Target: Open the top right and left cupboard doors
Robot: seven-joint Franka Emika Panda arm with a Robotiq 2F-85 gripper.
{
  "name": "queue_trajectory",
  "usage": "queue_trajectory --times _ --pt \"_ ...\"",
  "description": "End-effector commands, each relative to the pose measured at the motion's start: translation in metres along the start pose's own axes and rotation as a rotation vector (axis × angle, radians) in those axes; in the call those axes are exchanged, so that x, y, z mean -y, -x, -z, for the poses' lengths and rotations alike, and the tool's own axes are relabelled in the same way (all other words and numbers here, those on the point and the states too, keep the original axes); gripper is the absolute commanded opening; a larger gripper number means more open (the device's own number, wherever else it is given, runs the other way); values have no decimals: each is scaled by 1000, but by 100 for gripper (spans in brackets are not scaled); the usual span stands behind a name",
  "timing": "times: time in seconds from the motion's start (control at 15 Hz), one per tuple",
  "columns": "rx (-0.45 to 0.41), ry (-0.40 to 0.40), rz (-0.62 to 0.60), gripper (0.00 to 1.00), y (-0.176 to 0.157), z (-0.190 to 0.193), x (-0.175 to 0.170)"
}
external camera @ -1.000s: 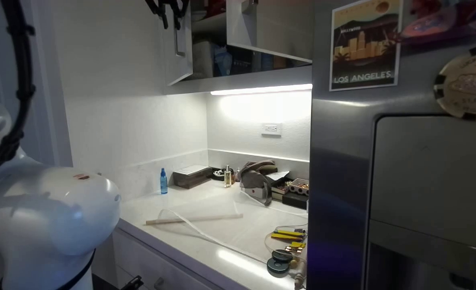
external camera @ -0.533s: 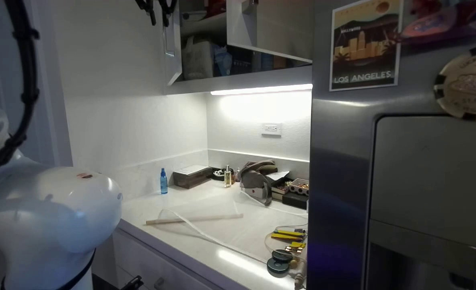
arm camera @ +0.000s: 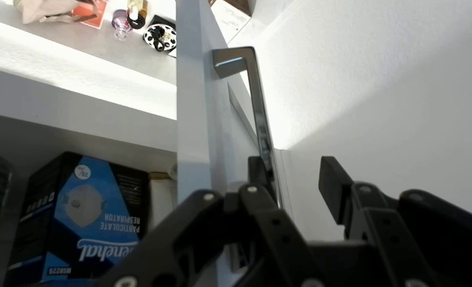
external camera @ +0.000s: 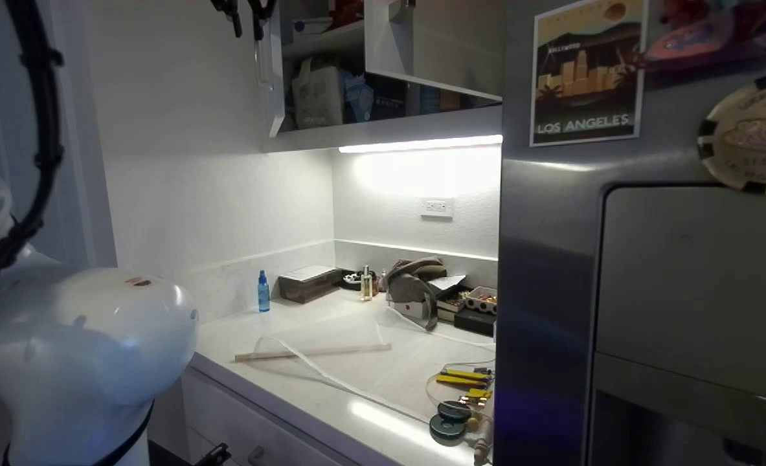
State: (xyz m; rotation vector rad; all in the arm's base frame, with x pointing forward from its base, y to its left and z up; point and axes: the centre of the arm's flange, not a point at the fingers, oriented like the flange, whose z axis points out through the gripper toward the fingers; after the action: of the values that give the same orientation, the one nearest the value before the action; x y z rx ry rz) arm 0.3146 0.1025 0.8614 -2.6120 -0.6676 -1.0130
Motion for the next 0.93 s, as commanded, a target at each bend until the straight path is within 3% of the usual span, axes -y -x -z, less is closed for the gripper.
queue_trajectory --times 0.0,0.73,0.87 --pt "-122 -41 48 16 -26 -10 20" --pt "-106 -146 117 16 -21 -8 28" --pt "-122 -128 125 16 -21 -8 27"
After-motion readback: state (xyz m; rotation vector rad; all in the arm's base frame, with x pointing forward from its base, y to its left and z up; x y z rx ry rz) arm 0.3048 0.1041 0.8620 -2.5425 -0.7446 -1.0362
